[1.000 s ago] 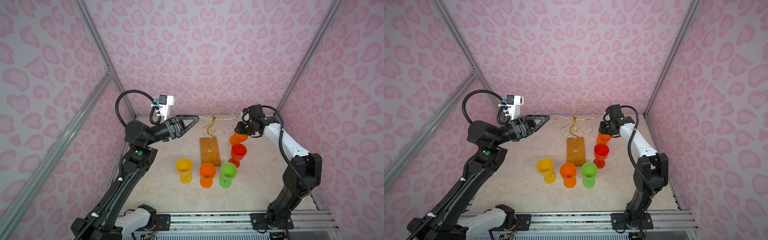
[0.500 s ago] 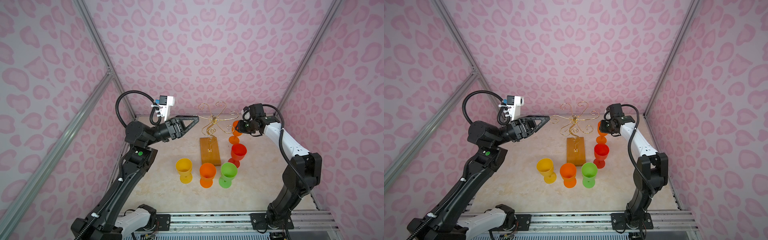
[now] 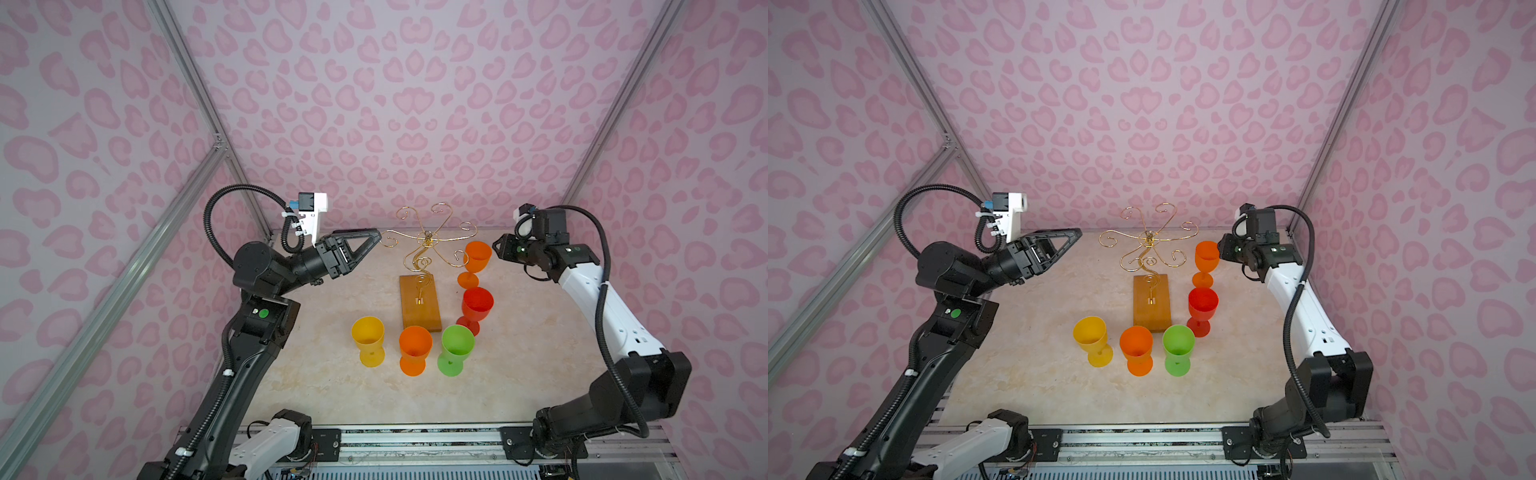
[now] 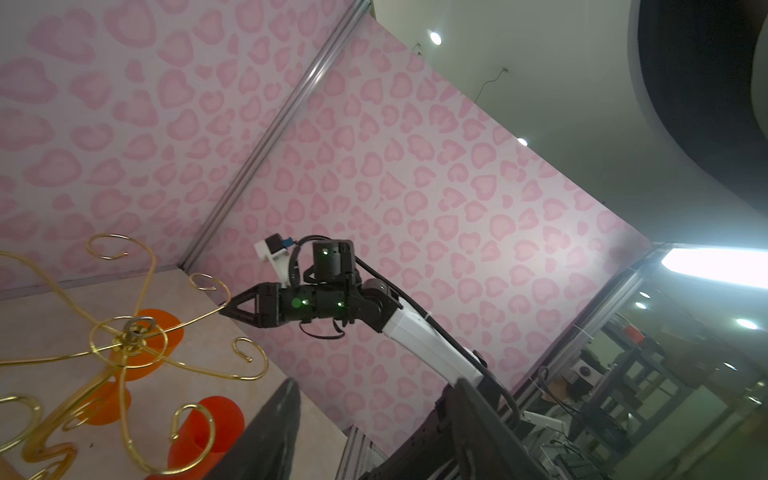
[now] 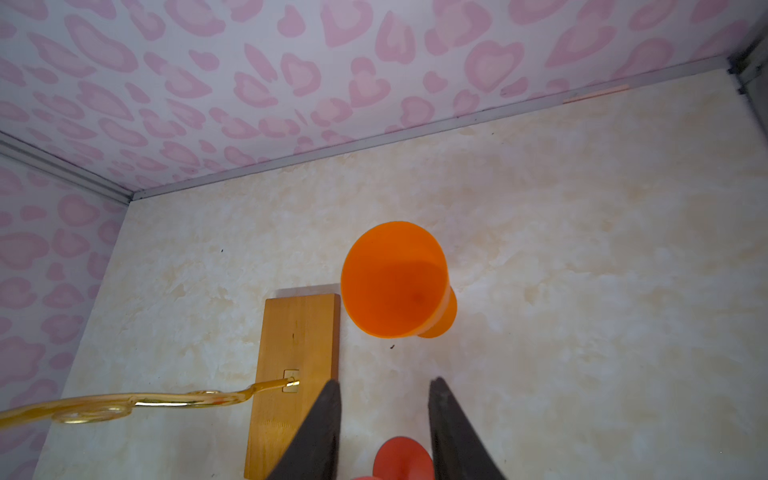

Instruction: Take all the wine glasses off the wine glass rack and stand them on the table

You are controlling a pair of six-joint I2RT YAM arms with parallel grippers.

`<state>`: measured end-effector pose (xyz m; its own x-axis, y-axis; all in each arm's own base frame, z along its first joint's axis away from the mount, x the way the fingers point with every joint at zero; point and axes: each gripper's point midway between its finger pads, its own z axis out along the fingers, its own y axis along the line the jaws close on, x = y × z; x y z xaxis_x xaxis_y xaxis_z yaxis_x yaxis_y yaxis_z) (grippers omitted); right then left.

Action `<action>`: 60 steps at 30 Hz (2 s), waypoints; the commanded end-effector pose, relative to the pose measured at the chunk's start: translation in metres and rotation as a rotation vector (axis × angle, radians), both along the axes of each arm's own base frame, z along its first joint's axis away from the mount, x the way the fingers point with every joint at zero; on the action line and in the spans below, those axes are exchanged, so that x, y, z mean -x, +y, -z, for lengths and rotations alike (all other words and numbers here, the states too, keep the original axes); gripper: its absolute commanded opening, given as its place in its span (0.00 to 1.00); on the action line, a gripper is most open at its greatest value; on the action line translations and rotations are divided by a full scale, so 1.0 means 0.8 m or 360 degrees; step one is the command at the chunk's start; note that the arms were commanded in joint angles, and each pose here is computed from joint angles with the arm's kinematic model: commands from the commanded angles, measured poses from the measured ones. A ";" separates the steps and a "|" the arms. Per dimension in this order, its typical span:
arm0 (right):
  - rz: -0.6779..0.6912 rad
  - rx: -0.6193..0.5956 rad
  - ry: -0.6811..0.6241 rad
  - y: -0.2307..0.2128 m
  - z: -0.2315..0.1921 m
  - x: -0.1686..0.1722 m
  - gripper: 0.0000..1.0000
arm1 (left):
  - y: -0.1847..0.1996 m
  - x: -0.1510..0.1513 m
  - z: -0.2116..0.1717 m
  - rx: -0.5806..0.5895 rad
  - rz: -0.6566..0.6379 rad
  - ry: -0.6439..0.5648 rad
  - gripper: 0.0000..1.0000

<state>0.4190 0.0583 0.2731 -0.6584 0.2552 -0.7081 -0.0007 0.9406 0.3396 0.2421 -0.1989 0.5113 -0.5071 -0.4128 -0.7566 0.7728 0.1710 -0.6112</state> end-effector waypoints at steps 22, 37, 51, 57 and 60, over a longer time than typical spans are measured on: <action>0.0739 0.0482 -0.0568 -0.148 0.049 0.072 0.84 | 0.278 -0.148 0.271 -0.1330 -0.2382 -0.0066 0.72; 0.0849 0.0523 -0.0525 -0.162 0.125 0.075 0.98 | 0.294 -0.187 0.459 -0.1491 -0.2076 0.0270 0.73; 0.0619 0.0691 -0.0585 -0.138 0.174 0.044 0.98 | 0.303 -0.193 0.487 -0.1432 -0.2080 0.0324 0.79; 0.0515 0.0832 -0.0638 -0.111 0.187 0.041 0.98 | 0.306 -0.180 0.485 -0.1360 -0.2143 0.0266 0.82; 0.0552 0.0901 -0.0699 -0.104 0.191 0.046 0.98 | 0.305 -0.173 0.490 -0.1343 -0.2169 0.0215 0.97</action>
<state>0.3810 -0.0202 0.0988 -0.3374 -0.0371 -0.9406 0.2437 0.9617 -0.1253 0.3760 0.0446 0.0990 -0.3147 -0.1027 -0.9436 -0.2730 0.9619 -0.0137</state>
